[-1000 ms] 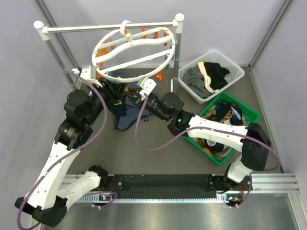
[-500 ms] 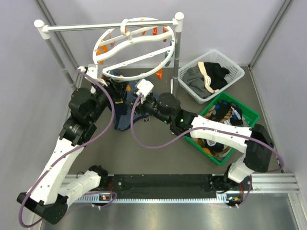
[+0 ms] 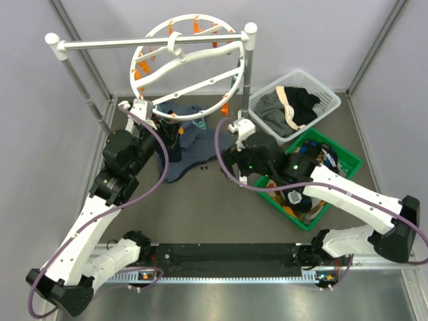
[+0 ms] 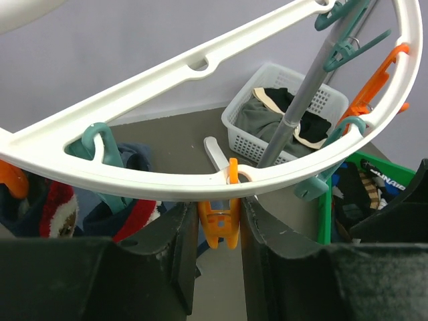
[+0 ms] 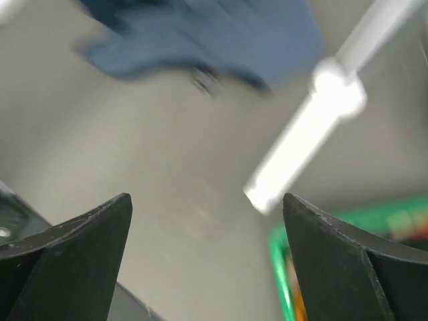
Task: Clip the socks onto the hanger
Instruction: Open the clamp at the hanger, then pick up the sock from the bin.
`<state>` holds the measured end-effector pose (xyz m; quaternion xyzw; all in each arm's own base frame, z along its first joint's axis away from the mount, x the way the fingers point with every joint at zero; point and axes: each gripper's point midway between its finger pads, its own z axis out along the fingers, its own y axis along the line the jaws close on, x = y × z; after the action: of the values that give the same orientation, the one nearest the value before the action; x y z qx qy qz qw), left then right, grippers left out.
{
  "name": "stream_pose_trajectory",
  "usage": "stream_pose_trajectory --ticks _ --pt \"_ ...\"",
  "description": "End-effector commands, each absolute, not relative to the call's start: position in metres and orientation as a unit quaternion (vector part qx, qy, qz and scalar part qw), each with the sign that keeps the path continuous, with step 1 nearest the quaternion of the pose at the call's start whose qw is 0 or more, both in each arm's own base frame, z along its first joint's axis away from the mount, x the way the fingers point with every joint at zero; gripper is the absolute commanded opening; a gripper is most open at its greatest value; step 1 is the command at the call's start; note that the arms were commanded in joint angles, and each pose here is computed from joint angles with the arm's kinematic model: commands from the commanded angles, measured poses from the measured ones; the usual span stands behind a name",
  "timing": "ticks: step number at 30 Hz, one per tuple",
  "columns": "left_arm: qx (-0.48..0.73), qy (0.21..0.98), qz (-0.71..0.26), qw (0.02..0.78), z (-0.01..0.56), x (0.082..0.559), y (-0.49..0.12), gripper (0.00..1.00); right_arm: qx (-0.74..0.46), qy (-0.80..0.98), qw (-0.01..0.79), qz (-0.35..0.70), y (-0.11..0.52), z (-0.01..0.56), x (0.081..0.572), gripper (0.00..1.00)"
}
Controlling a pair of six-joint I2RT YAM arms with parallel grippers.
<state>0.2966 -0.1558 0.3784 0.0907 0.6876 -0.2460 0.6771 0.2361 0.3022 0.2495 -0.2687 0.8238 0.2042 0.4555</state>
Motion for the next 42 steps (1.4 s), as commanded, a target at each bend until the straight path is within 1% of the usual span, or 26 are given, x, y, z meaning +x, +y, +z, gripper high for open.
stream_pose_trajectory --ticks 1,4,5,7,8,12,13,16,18,20,22,25,27,31,32,34,35,37,38,41,42 --pt "0.11 0.659 -0.248 0.701 0.393 0.292 -0.156 0.0 -0.145 0.897 0.402 0.109 0.21 0.223 0.232 0.93" --pt "0.111 0.657 -0.251 0.702 0.394 0.288 -0.156 0.0 -0.07 0.916 0.393 0.053 0.16 0.213 0.243 0.91" --pt "0.111 0.655 -0.252 0.703 0.395 0.286 -0.156 0.0 -0.028 0.918 0.393 0.039 0.142 0.212 0.25 0.91" --pt "0.11 0.654 -0.25 0.705 0.396 0.284 -0.153 0.0 0.01 0.924 0.382 0.019 0.12 0.203 0.254 0.89" --pt "0.107 0.651 -0.245 0.71 0.398 0.283 -0.151 0.0 0.056 0.925 0.375 0.004 0.098 0.197 0.261 0.89" --pt "0.103 0.647 -0.243 0.715 0.399 0.281 -0.147 0.0 0.15 0.919 0.365 -0.014 0.055 0.184 0.274 0.87" --pt "0.102 0.645 -0.245 0.717 0.4 0.28 -0.147 0.0 0.163 0.911 0.378 -0.008 0.053 0.186 0.282 0.86" --pt "0.098 0.639 -0.251 0.72 0.403 0.277 -0.146 0.0 0.175 0.906 0.385 0.0 0.05 0.179 0.293 0.81" --pt "0.096 0.639 -0.253 0.72 0.403 0.276 -0.146 0.0 0.174 0.913 0.369 0.014 0.055 0.169 0.3 0.78" --pt "0.096 0.637 -0.254 0.721 0.405 0.275 -0.145 0.0 0.182 0.915 0.358 0.026 0.058 0.161 0.307 0.77" --pt "0.094 0.638 -0.252 0.721 0.404 0.276 -0.145 0.0 0.193 0.919 0.345 0.01 0.053 0.149 0.312 0.77" --pt "0.091 0.639 -0.25 0.722 0.404 0.276 -0.143 0.0 0.211 0.908 0.361 -0.024 0.034 0.148 0.329 0.75" --pt "0.09 0.638 -0.251 0.723 0.405 0.276 -0.142 0.0 0.224 0.899 0.375 -0.039 0.021 0.153 0.344 0.7" --pt "0.089 0.637 -0.255 0.722 0.405 0.277 -0.143 0.0 0.241 0.892 0.379 -0.056 0.005 0.151 0.374 0.64" --pt "0.089 0.639 -0.256 0.72 0.404 0.278 -0.143 0.0 0.243 0.894 0.373 -0.06 0.004 0.146 0.384 0.61" --pt "0.088 0.64 -0.255 0.719 0.403 0.279 -0.143 0.0 0.245 0.896 0.364 -0.064 0.002 0.137 0.395 0.58" --pt "0.089 0.641 -0.255 0.718 0.402 0.279 -0.143 0.0 0.248 0.9 0.353 -0.068 0.001 0.127 0.405 0.55" --pt "0.087 0.644 -0.255 0.716 0.401 0.281 -0.143 0.0 0.254 0.901 0.344 -0.07 -0.002 0.119 0.415 0.54" --pt "0.089 0.644 -0.257 0.715 0.4 0.281 -0.144 0.0 0.261 0.903 0.332 -0.08 -0.007 0.108 0.421 0.52" --pt "0.089 0.65 -0.257 0.71 0.396 0.285 -0.145 0.0 0.275 0.901 0.323 -0.092 -0.017 0.099 0.43 0.45" --pt "0.089 0.65 -0.258 0.709 0.396 0.285 -0.145 0.0 0.282 0.902 0.312 -0.1 -0.024 0.089 0.431 0.44"
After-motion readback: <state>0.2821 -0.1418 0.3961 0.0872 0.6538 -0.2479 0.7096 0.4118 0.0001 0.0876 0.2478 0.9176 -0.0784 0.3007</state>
